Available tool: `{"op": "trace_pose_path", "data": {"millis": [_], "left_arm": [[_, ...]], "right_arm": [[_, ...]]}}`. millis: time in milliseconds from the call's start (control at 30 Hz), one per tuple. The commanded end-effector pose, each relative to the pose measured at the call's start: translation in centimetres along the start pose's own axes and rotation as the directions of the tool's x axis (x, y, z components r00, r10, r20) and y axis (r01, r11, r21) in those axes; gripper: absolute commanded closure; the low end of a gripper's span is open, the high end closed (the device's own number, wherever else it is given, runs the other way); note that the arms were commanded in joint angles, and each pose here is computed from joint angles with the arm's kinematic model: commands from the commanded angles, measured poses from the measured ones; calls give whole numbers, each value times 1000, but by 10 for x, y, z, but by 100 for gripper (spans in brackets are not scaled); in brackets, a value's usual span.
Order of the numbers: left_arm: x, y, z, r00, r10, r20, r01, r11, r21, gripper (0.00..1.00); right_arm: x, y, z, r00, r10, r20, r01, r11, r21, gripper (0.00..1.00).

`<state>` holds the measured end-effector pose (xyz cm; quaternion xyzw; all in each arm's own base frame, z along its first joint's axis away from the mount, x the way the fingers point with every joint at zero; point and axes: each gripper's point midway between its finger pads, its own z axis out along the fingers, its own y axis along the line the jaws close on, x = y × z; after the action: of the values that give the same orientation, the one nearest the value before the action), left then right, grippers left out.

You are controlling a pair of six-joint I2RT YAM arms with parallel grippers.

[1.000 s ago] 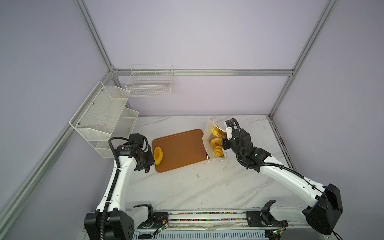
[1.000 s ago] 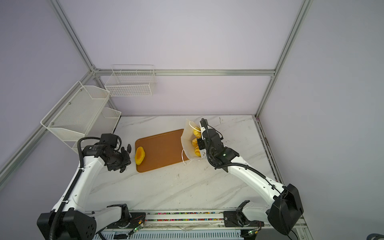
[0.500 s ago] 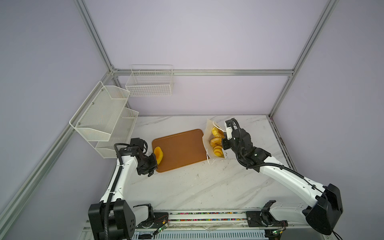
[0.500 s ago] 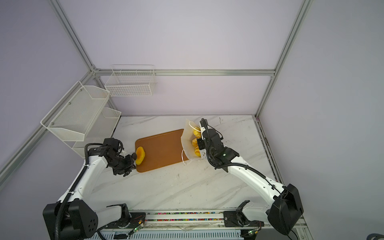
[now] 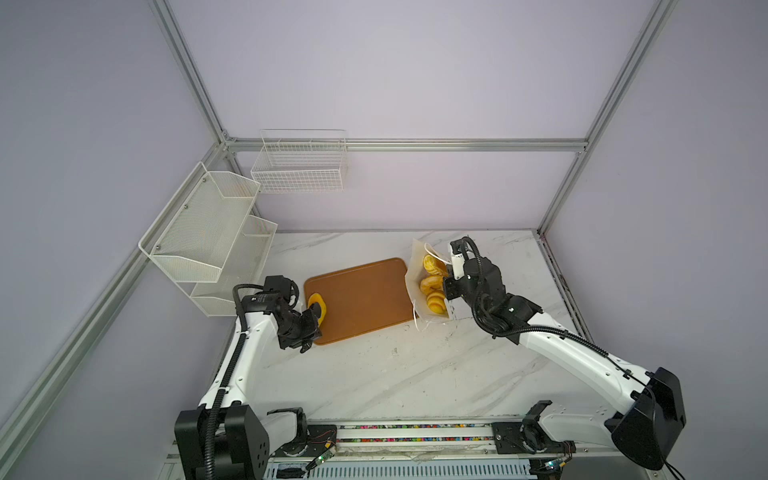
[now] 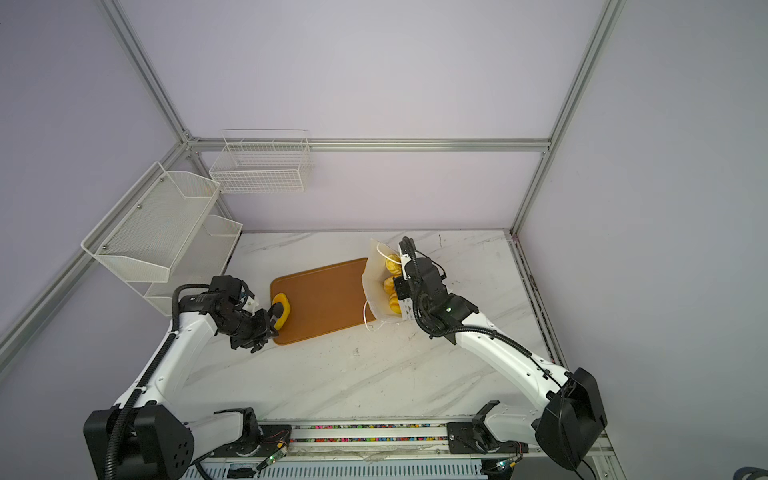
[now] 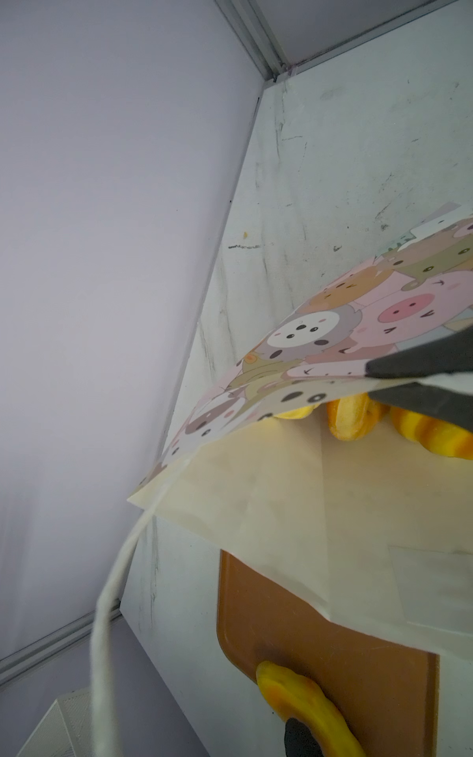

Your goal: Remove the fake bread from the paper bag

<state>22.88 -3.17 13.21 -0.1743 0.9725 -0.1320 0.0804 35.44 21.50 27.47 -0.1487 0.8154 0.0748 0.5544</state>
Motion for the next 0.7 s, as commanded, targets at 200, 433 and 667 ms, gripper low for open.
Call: {"op": "trace_pose_path", "data": {"millis": [200,433,667], "left_arm": [[-24,-15,-22,980,190,64,-166,948,-273,57],[-32,-12,-16,964,265,19,-227,860,-457,56],[-35,-4,-1,948,315,-42,-277,755,-594,55]], "right_arm": [[2,0,-1,1000,15,0,-15,1000,-15,100],[3,-1,-2,1000,14,0,-14,1000,-11,100],[4,-1,-3,1000,13,-2,-13,1000,-10,100]]}}
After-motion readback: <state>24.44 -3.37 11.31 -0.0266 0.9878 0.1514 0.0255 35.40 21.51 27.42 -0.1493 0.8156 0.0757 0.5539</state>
